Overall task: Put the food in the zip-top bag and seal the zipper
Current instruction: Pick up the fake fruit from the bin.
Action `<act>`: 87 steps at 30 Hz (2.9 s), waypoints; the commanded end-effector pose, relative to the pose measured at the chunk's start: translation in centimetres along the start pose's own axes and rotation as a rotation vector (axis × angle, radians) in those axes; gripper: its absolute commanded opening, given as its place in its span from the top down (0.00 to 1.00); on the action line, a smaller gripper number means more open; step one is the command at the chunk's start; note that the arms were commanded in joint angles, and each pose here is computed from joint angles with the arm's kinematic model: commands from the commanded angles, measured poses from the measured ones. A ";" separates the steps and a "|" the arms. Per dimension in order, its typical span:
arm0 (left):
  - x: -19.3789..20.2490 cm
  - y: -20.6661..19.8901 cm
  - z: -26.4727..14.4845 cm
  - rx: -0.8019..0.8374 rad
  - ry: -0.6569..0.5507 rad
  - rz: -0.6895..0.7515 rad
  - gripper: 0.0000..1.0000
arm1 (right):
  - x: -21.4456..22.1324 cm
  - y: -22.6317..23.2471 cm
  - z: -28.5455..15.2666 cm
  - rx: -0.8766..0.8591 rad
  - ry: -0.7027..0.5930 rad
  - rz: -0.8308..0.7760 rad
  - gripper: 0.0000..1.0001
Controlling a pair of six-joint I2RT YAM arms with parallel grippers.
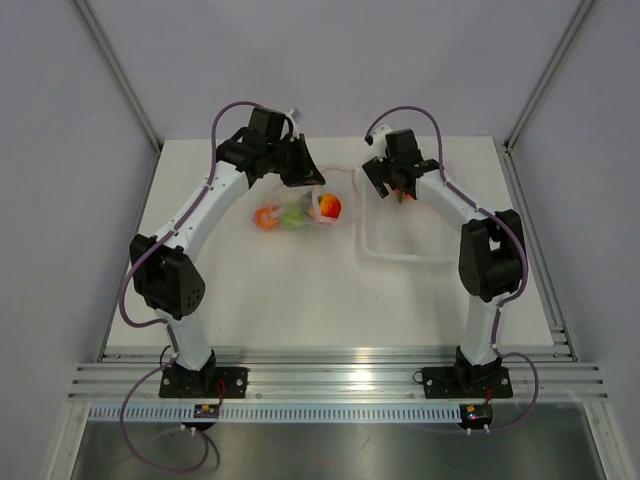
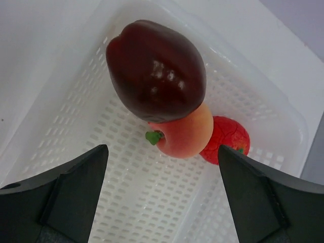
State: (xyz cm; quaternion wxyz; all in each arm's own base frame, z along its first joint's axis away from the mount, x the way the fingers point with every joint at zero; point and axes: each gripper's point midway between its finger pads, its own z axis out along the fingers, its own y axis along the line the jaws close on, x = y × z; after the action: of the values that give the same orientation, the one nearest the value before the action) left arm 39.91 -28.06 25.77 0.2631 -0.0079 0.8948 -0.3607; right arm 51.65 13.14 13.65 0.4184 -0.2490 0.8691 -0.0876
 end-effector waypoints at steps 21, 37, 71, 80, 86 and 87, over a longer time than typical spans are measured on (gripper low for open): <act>-1.0 -0.7 -2.0 0.046 -0.044 0.030 1.00 | -3.7 1.1 4.1 -0.048 -0.117 -0.322 0.01; -0.8 -0.3 -2.0 0.049 -0.043 0.022 1.00 | -4.0 1.1 3.2 -0.026 -0.175 -0.223 0.24; -2.1 -2.4 -2.4 0.109 -0.072 -0.012 1.00 | -5.6 13.2 -22.8 -0.506 -0.488 0.298 0.28; -1.8 -3.4 -4.0 0.135 -0.078 0.014 1.00 | -8.1 14.3 -19.2 -0.464 -0.452 0.357 0.27; -1.2 -4.0 -4.7 0.165 -0.073 0.020 1.00 | -10.0 14.0 -17.1 -0.410 -0.427 0.418 0.27; -1.1 -4.0 -4.7 0.170 -0.067 0.020 1.00 | -9.9 14.2 -16.4 -0.401 -0.412 0.428 0.26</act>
State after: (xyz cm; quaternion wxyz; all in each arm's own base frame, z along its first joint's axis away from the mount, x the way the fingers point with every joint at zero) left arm 38.90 -27.28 27.70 0.2657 -0.0172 0.8810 -0.3912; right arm 37.01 28.48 22.08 0.4947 -0.1908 0.8193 0.2182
